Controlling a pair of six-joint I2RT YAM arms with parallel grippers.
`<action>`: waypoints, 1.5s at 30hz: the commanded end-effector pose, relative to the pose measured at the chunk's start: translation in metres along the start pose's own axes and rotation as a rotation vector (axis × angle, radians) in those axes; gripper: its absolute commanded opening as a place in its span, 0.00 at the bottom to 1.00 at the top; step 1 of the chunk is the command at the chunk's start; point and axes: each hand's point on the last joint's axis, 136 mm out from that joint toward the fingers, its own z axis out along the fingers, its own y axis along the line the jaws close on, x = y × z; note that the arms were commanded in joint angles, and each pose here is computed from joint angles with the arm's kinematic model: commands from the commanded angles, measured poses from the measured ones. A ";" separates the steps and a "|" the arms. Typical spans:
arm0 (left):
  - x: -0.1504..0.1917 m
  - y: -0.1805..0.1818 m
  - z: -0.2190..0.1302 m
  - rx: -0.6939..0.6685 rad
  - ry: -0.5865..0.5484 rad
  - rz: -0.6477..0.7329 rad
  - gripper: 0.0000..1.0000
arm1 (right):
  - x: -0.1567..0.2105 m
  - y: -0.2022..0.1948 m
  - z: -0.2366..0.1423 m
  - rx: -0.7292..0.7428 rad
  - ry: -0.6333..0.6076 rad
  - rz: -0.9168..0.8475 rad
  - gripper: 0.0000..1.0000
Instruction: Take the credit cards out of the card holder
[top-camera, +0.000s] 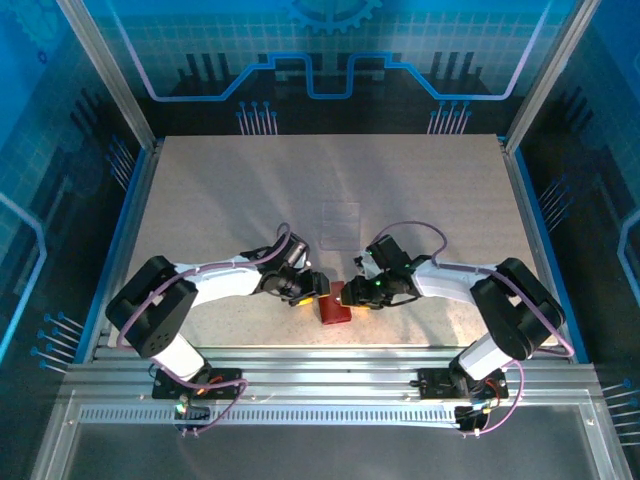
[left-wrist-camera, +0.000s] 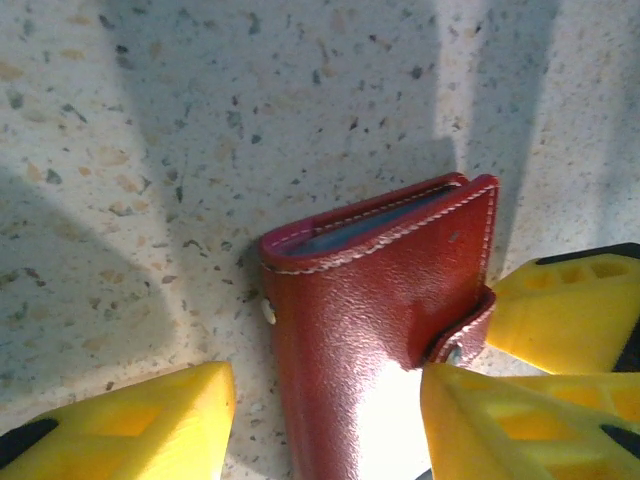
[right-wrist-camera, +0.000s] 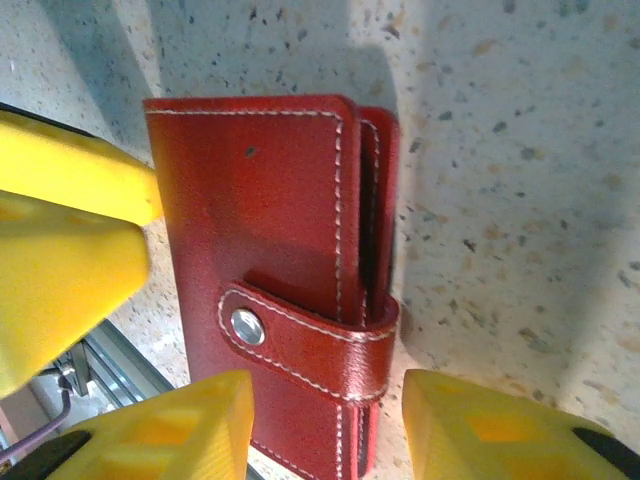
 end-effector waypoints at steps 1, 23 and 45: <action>0.004 -0.003 0.005 0.025 0.019 -0.004 0.51 | 0.002 0.007 0.008 -0.042 0.010 0.012 0.41; -0.029 -0.020 -0.002 0.059 -0.027 0.009 0.47 | -0.013 0.005 0.011 0.005 -0.049 0.047 0.33; -0.021 -0.021 -0.014 0.137 0.007 -0.064 0.28 | -0.027 0.018 -0.026 0.283 -0.132 0.067 0.33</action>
